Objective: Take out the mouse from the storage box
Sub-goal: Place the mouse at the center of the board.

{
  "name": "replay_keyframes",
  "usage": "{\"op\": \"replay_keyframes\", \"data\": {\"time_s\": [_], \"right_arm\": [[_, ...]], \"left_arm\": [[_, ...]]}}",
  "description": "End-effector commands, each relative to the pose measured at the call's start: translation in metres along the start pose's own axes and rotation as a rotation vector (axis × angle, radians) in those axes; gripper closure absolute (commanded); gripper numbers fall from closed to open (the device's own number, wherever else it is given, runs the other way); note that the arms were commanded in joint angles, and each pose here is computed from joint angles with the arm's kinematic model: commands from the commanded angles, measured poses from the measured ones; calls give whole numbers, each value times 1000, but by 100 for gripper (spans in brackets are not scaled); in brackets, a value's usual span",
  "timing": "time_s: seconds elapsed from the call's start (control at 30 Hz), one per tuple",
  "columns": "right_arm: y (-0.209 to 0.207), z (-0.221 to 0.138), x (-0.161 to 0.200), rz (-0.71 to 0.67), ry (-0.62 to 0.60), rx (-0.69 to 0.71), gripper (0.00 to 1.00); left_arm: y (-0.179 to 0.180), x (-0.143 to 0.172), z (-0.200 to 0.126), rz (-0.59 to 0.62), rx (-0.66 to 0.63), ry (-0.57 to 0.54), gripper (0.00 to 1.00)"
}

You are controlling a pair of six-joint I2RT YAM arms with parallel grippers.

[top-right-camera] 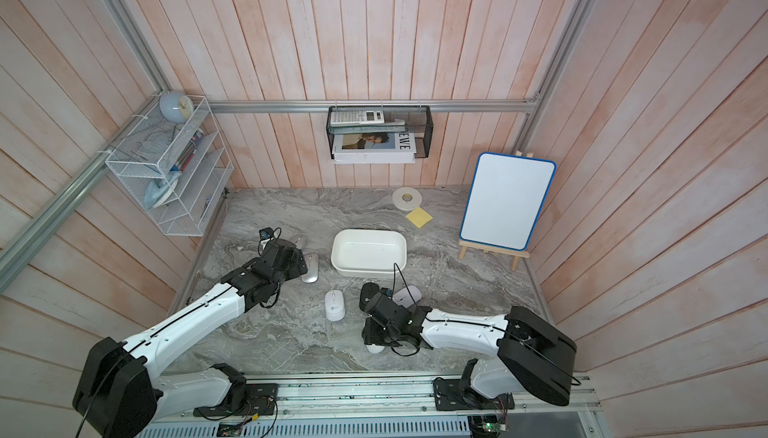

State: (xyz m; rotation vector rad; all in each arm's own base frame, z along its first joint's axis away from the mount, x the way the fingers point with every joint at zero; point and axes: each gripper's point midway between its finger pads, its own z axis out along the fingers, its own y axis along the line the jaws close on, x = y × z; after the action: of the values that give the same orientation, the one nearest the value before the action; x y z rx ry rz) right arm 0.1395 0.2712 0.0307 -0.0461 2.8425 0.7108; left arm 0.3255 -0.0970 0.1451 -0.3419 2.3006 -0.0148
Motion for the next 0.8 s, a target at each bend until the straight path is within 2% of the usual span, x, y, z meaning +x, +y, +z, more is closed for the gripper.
{"op": "replay_keyframes", "data": {"time_s": [0.0, 0.23, 0.43, 0.57, 0.77], "right_arm": [[-14, -5, -2, 10, -20, 52, 36], [-19, -14, -6, 4, -48, 81, 28], [-23, -38, -20, -46, -112, 144, 20], [-32, -64, -37, -64, -208, 227, 17], [-21, -112, -73, -176, -397, 224, 12]], "left_arm": [[1, -7, -6, 11, -7, -19, 4], [0, -6, -8, 9, 1, -18, 4], [0, -7, -8, 7, 2, -20, 4], [-2, -9, -10, 1, 10, -31, 4], [-4, -14, -13, -3, 22, -57, 3]]}}
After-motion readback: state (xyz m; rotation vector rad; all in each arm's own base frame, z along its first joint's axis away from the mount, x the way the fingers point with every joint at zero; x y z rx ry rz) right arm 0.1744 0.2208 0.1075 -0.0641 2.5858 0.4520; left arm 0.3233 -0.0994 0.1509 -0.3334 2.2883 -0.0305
